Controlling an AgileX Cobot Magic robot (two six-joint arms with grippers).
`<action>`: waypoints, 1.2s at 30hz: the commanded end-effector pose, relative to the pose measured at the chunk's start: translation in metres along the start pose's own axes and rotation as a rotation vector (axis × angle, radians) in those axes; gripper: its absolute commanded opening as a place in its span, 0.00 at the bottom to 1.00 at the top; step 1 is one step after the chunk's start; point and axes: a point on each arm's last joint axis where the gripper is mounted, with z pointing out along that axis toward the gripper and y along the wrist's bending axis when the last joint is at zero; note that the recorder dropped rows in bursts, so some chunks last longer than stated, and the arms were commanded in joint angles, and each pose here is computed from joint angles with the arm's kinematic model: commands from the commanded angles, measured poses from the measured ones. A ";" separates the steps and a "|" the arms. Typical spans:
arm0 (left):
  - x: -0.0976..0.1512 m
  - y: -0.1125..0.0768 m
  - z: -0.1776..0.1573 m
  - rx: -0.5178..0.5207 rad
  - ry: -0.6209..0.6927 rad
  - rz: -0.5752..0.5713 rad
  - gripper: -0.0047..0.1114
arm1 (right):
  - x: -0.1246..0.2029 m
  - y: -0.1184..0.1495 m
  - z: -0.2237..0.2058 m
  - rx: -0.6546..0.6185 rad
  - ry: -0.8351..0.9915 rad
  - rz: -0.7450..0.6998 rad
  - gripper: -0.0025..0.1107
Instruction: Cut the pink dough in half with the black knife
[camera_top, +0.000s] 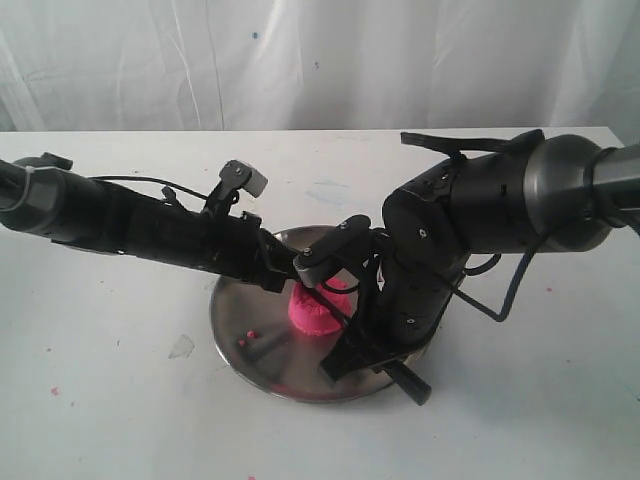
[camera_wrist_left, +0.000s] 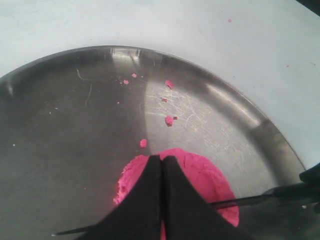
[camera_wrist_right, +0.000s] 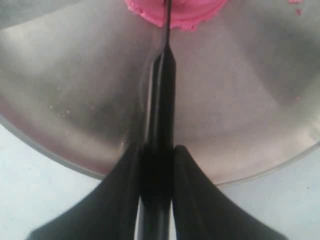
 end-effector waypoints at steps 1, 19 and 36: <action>0.022 0.006 0.008 -0.021 0.096 0.029 0.04 | -0.001 -0.002 0.001 0.004 -0.018 -0.006 0.02; -0.016 0.012 -0.033 -0.134 -0.005 0.086 0.04 | -0.003 -0.002 0.001 0.004 -0.034 -0.006 0.02; -0.004 0.017 -0.024 -0.086 -0.023 0.019 0.04 | -0.003 -0.002 0.001 0.004 -0.040 -0.006 0.02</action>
